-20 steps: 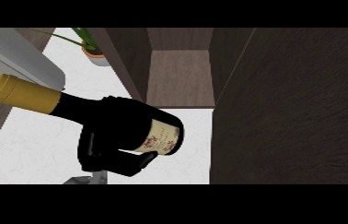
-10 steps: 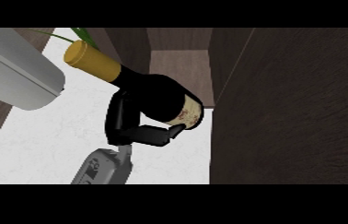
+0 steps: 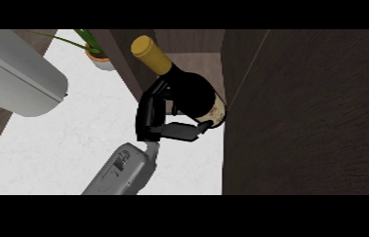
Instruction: Pick up the wine, place it into the cabinet and close the cabinet
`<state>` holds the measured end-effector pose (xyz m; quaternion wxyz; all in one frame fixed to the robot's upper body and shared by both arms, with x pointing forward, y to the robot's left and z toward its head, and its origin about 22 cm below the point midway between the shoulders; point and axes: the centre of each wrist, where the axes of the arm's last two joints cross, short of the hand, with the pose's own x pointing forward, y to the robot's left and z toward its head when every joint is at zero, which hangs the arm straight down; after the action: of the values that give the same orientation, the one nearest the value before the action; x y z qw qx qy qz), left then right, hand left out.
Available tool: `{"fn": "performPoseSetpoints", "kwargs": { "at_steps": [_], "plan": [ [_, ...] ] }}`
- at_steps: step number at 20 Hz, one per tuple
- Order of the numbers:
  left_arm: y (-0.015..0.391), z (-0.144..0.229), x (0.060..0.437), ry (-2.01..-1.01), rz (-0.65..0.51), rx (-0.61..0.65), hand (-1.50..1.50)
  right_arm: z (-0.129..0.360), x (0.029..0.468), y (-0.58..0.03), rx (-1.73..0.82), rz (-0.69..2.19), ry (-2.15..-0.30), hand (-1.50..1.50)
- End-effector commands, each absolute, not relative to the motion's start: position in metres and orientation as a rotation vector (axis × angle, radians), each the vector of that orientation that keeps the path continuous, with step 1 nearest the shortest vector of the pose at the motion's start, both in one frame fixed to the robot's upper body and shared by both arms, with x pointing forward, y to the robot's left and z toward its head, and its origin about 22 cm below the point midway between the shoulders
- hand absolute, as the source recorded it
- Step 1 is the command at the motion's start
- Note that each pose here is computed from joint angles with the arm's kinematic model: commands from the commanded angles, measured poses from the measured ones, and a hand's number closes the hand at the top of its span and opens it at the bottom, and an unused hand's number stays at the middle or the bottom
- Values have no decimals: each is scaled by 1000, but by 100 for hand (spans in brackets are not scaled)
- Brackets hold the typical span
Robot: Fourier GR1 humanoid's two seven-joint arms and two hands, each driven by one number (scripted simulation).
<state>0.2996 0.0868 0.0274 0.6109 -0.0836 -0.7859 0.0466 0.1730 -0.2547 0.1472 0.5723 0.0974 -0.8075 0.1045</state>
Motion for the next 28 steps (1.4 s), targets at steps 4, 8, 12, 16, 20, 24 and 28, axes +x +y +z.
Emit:
{"fn": "performPoseSetpoints", "kwargs": {
  "at_steps": [4,8,12,16,20,24,28],
  "plan": [
    [82,4,317,-1777,131,-137,150,151,165,-253,237,245,-1897,-150],
    [93,-26,292,-1769,134,-125,150,155,158,-257,228,234,-1895,-150],
    [104,-37,314,-1730,147,-136,150,157,168,-255,218,257,-1889,-150],
    [89,-43,311,-1698,195,-139,150,139,170,-240,250,249,-1882,-150],
    [104,-51,324,-1690,253,-203,150,156,195,-250,223,214,-1895,-150],
    [96,-57,321,-1678,278,-211,150,146,184,-265,242,229,-1879,-150],
    [101,-51,341,-1703,272,-214,150,149,174,-242,252,221,-1877,-150]
  ]
}}
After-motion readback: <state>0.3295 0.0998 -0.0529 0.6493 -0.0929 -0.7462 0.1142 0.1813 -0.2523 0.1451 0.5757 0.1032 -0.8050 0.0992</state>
